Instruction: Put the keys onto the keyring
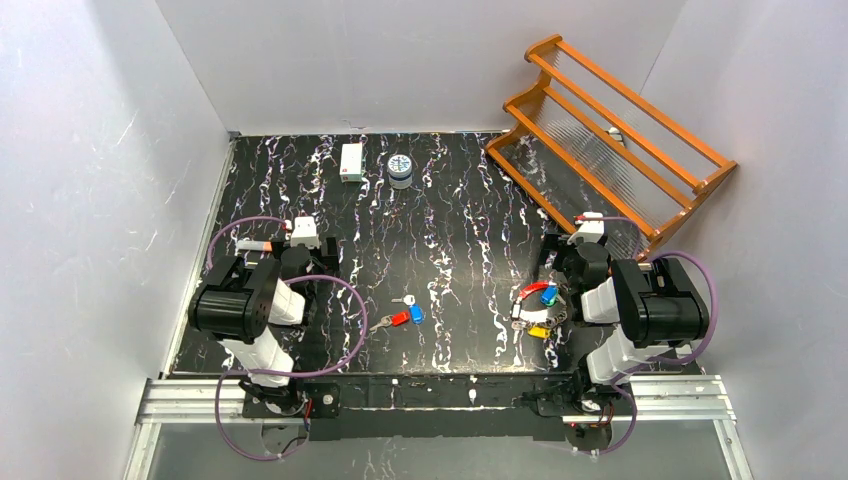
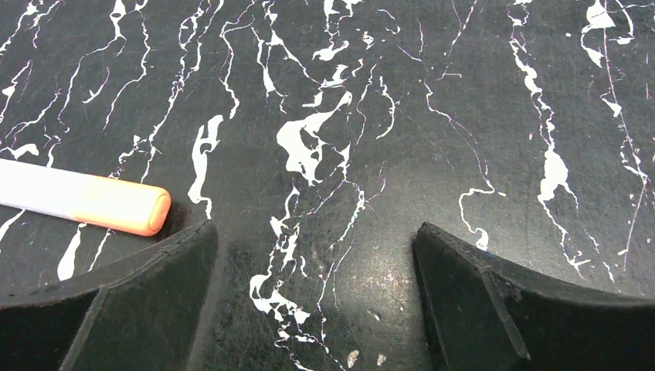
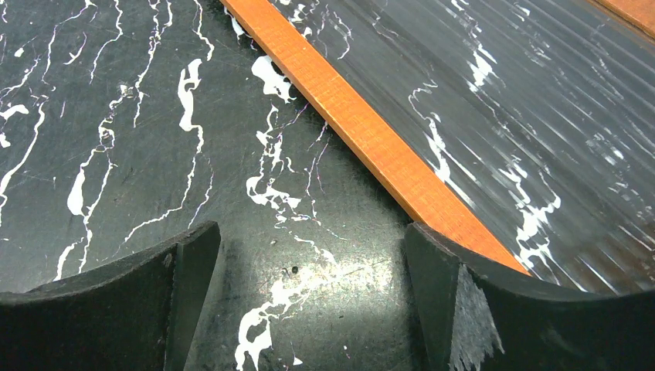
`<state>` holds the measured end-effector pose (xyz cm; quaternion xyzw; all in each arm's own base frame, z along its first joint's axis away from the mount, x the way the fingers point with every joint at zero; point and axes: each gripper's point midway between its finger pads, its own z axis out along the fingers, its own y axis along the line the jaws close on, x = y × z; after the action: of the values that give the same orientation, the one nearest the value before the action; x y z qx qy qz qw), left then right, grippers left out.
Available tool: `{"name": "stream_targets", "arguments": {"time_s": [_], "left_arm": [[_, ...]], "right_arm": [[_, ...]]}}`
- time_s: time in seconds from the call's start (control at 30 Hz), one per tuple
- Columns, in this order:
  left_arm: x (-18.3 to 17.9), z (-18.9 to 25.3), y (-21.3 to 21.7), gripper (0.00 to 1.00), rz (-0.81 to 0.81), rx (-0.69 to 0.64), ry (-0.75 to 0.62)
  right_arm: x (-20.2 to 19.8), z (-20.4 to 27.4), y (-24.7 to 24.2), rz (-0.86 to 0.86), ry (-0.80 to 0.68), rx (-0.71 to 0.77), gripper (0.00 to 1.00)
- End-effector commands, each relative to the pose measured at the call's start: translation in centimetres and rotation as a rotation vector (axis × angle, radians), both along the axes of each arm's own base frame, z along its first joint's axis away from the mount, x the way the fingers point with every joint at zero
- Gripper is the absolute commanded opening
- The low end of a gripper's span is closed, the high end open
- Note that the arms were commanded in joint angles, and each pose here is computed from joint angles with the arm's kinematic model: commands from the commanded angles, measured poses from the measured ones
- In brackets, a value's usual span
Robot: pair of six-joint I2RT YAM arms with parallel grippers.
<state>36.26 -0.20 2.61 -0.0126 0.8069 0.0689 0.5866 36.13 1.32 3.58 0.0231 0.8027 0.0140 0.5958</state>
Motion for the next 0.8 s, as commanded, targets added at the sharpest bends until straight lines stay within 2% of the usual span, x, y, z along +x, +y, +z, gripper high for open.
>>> {"name": "stream_targets", "arguments": {"time_s": [0.0,0.67,0.77], "left_arm": [[0.4,0.4,0.2,0.98,0.011,-0.003,-0.012],[0.4,0.5,0.2,0.98,0.011,-0.005,-0.015],[0.8,1.7,0.3,0.98,0.013,0.003,-0.026]], "right_arm": [[1.6,2.8,-0.7,-0.025,-0.103,-0.022,0.99],[1.5,2.8,-0.7,-0.026,-0.102,-0.022,0.99],[1.5,2.8,-0.7,-0.026,-0.102,-0.022,0.99]]}}
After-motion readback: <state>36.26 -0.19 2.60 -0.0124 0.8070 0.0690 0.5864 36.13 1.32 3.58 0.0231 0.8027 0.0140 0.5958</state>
